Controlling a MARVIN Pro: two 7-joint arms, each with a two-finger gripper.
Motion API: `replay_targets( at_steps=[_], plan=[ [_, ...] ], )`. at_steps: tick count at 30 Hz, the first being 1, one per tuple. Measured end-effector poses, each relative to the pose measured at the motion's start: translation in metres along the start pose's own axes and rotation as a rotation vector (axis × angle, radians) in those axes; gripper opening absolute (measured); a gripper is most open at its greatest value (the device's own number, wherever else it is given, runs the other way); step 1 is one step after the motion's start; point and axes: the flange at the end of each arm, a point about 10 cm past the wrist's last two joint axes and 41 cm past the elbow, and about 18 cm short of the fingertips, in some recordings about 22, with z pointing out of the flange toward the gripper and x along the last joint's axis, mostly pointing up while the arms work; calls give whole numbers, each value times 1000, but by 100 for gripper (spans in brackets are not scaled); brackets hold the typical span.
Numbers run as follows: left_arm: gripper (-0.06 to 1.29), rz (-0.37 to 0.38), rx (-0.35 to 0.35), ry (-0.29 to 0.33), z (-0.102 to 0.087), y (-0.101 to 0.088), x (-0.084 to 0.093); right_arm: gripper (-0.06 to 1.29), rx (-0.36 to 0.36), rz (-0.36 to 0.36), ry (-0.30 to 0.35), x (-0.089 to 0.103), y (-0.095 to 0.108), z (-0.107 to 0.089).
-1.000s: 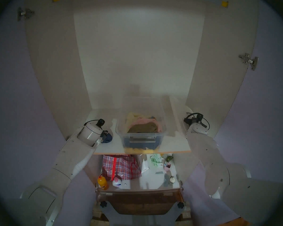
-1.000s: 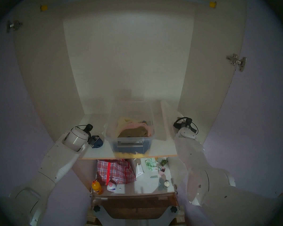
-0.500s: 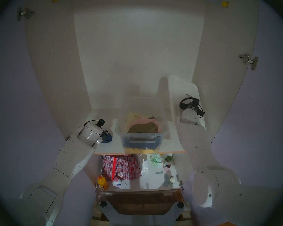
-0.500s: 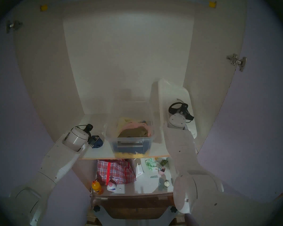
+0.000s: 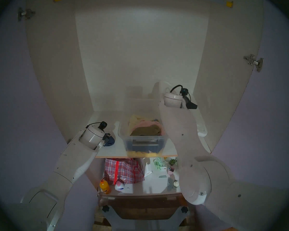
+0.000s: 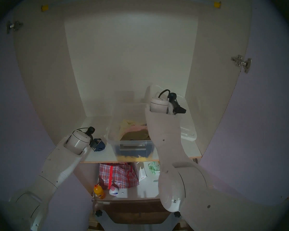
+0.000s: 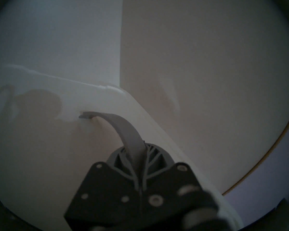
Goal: Take socks out of the storage bin, place them on top of the cabinet, and put the lid back on the bin
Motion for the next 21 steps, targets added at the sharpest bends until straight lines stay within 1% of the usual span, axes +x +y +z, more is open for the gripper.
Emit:
replay_targets(
  at_steps=[1, 2, 4, 6, 8, 10, 12, 15, 21],
  plan=[
    [122, 0, 0, 0, 0, 0, 0, -2, 11, 2, -1, 3, -7, -6],
    [122, 0, 0, 0, 0, 0, 0, -2, 32, 7, 0, 7, -18, -16],
    [122, 0, -1, 0, 0, 0, 0, -2, 55, -2, 14, 7, -32, -29],
    [122, 0, -1, 0, 0, 0, 0, -2, 76, -18, 32, 1, -46, -41],
    [122, 0, -1, 1, 0, 0, 0, -2, 76, -43, 17, -15, -59, -48],
    [122, 1, -1, 0, 0, -1, 0, -2, 65, -75, -3, -37, -68, -50],
    [122, 1, -1, 0, 0, -1, 0, -2, 46, -84, -15, -52, -75, -53],
    [122, 1, -1, 0, 0, -1, 0, -2, 33, -101, -19, -58, -82, -54],
    [122, 1, -1, 0, 0, -1, 0, -2, 34, -131, -36, -55, -92, -53]
  ],
)
